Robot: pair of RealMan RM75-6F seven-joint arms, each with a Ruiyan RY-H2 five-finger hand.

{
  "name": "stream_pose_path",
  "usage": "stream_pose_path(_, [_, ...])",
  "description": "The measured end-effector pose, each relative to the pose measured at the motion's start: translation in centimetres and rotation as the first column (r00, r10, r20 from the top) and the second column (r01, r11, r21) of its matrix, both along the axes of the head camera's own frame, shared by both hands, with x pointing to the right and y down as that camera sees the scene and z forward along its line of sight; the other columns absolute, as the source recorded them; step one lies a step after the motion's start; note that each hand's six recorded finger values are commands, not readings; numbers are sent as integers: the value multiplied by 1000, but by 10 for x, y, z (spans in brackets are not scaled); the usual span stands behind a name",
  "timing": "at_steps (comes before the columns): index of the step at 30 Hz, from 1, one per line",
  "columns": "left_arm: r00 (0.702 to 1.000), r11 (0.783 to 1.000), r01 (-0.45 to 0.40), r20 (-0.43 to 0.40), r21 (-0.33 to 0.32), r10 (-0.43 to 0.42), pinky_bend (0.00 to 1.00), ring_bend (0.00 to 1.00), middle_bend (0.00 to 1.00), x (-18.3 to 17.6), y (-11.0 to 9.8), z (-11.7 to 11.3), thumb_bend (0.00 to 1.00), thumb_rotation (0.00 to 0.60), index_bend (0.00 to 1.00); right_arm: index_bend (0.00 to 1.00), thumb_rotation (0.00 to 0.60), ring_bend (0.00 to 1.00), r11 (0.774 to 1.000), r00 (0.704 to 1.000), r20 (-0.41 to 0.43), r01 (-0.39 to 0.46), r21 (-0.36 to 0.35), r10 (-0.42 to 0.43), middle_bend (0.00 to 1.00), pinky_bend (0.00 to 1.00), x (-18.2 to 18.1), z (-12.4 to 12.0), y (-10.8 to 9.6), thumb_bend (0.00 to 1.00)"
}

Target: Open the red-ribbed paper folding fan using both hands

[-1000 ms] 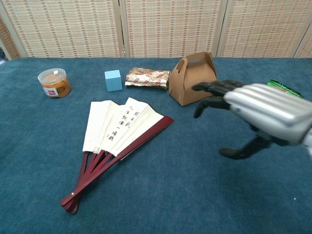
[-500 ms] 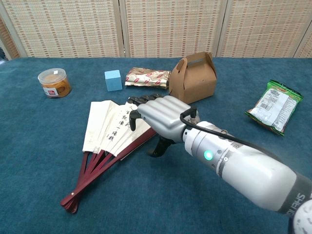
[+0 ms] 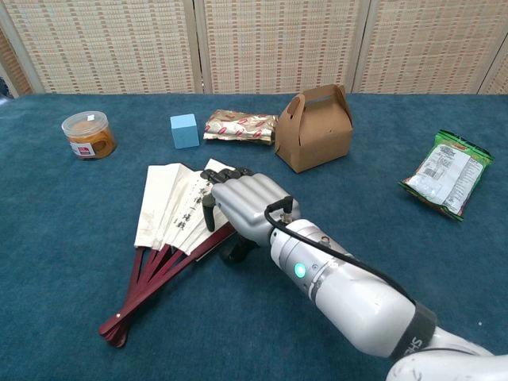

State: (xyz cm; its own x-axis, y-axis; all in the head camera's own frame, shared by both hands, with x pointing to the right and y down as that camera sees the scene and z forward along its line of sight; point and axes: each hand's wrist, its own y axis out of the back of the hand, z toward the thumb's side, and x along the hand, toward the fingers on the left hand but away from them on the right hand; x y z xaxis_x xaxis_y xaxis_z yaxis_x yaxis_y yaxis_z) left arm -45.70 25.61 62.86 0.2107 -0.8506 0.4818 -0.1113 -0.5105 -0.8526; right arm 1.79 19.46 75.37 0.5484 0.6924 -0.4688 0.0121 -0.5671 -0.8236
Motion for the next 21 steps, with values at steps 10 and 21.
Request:
stream_pose_path(10, [1000,1000,6,27,15,-6,22,0,0,-3,-2,1,428,600,0,576,600,0,1000,999,32,10,17,-11,51,0,-23,0,-5,224])
stream_pose_path(21, [999,1000,3,48,19,-4,23,0,0,-5,3,-2,428,600,0,683,600,0,989,998,61,18,148,-27,120,0,-21,-21,-15,739])
